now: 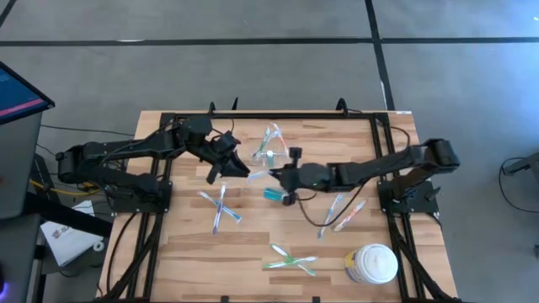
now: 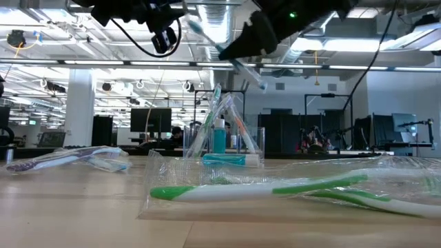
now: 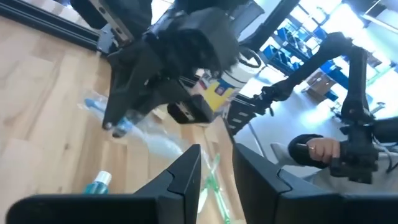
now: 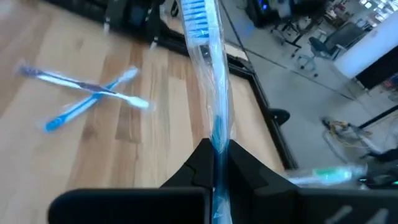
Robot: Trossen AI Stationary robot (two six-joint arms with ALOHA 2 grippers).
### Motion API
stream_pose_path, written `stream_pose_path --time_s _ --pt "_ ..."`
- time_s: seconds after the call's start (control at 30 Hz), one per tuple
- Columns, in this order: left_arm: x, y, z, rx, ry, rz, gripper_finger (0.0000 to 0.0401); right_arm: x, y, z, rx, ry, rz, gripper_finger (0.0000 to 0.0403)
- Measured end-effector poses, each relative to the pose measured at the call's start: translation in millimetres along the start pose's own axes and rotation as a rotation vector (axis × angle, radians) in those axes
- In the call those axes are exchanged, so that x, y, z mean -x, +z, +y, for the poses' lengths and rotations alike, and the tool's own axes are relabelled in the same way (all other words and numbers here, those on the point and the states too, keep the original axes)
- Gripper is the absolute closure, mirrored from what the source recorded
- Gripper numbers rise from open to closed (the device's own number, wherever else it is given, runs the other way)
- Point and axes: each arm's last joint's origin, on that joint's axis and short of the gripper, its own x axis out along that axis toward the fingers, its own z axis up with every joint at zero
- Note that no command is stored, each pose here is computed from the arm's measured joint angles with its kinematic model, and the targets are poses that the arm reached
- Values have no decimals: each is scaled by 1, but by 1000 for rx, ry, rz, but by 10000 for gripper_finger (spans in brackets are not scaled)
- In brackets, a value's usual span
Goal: Pick & Place toothbrushing station
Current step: Put the top blue toothbrush into the transparent organizer
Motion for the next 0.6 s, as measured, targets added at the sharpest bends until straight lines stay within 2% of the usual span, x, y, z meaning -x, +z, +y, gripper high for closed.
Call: stream_pose_path --time_s 0.17,0.37,0.6 --pt "0 0 1 -19 34 -12 313 10 -19 -19 -171 11 -139 394" --pt "-2 0 1 -55 91 -25 313 9 -43 -37 -322 21 -271 394" --pt "-7 -3 -5 -83 112 -23 313 7 -63 -53 -434 -3 -376 394"
